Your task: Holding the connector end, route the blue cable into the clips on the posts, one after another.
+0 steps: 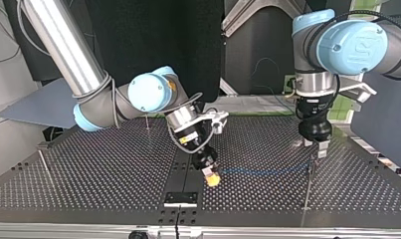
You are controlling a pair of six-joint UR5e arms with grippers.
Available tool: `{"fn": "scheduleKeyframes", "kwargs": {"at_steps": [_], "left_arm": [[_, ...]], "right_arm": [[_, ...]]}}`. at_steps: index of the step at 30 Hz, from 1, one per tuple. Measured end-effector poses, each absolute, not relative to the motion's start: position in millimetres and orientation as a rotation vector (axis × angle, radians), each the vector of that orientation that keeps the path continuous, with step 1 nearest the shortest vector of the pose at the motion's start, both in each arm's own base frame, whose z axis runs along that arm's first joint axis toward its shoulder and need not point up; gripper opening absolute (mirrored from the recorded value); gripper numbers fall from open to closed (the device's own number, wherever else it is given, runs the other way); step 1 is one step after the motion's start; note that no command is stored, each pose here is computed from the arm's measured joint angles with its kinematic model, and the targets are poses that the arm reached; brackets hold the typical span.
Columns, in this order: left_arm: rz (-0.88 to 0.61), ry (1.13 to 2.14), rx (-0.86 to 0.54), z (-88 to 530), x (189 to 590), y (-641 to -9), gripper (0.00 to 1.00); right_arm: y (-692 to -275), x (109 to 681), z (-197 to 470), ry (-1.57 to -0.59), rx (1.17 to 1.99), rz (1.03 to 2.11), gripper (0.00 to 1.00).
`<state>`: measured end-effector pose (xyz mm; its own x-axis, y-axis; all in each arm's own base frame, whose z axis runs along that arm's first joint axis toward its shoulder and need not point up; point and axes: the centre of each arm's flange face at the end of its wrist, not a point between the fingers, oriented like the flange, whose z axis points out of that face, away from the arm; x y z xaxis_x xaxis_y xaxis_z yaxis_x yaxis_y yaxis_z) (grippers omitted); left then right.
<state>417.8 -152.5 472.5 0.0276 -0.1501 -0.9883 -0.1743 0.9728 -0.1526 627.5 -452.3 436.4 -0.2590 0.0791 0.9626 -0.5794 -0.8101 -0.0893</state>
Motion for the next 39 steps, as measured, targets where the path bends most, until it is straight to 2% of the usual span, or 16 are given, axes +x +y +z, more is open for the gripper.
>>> {"fn": "scheduleKeyframes", "kwargs": {"at_steps": [39], "left_arm": [[0.029, 1.554, -0.243, 470.1, 419.7, -154.1, 1.0]], "right_arm": [[-453.2, 628.3, 432.0, -0.615, 1.586, 2.108, 0.0]]}}
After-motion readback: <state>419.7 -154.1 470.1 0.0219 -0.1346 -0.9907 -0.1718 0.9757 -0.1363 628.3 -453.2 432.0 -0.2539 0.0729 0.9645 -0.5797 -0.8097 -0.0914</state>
